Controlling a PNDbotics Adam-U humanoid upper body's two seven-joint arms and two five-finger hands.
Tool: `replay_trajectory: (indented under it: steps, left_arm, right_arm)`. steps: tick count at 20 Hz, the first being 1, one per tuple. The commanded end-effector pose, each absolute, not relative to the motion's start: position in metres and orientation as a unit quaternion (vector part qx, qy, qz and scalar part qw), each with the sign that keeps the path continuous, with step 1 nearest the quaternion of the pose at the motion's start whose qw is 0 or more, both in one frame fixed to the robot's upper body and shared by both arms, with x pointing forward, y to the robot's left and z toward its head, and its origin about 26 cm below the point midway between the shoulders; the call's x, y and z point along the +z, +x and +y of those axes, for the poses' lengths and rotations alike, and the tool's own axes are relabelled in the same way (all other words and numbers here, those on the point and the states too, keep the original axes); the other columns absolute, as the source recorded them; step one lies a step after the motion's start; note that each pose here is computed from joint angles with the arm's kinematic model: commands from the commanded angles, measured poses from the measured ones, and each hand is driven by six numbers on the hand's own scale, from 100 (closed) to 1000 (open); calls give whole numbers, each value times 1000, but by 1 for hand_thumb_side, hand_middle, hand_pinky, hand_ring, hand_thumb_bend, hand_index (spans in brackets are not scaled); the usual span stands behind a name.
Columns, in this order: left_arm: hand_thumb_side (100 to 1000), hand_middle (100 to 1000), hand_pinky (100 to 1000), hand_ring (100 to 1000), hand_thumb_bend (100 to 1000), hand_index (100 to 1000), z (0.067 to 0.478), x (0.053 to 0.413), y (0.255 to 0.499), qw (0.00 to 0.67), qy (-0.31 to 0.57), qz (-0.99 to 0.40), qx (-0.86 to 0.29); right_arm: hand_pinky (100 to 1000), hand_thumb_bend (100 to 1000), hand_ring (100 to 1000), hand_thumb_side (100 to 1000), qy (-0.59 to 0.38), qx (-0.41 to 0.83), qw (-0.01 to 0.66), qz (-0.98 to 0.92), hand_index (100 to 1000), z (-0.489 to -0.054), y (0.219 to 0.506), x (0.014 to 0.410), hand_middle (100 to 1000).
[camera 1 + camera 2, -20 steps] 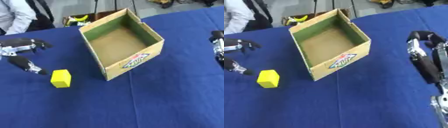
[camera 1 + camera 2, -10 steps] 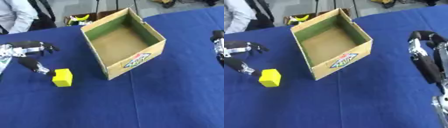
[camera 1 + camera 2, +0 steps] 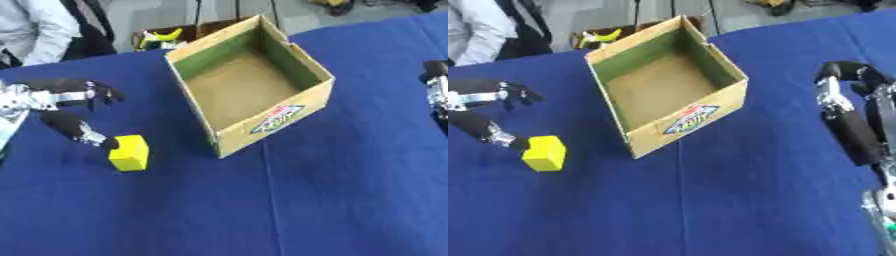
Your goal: Pick up objects on the table and place them in the box.
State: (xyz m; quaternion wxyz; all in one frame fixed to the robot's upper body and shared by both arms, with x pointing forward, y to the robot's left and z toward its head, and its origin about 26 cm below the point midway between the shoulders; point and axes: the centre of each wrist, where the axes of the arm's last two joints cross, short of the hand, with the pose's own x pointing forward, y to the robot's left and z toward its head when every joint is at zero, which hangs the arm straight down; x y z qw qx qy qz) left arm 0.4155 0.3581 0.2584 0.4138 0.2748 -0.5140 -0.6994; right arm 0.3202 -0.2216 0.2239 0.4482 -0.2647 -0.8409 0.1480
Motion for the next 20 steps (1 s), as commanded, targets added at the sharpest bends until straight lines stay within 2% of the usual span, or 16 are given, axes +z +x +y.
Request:
replay_trajectory:
  steps: [1, 8, 20]
  left_arm:
    - [709, 893, 729, 872, 743, 964, 363, 273, 409, 372, 265, -469, -756]
    - [709, 891, 734, 869, 721, 957, 350, 277, 403, 361, 306, -454, -755]
    - [694, 899, 747, 876, 701, 964, 346, 267, 406, 366, 307, -419, -772]
  right_arm:
    - [930, 100, 1000, 833, -267, 147, 440, -844, 793, -222, 318, 228, 666]
    - [931, 100, 1000, 835, -268, 148, 441, -844, 792, -222, 318, 228, 666]
    - [932, 100, 1000, 836, -268, 148, 440, -844, 792, -222, 318, 229, 666]
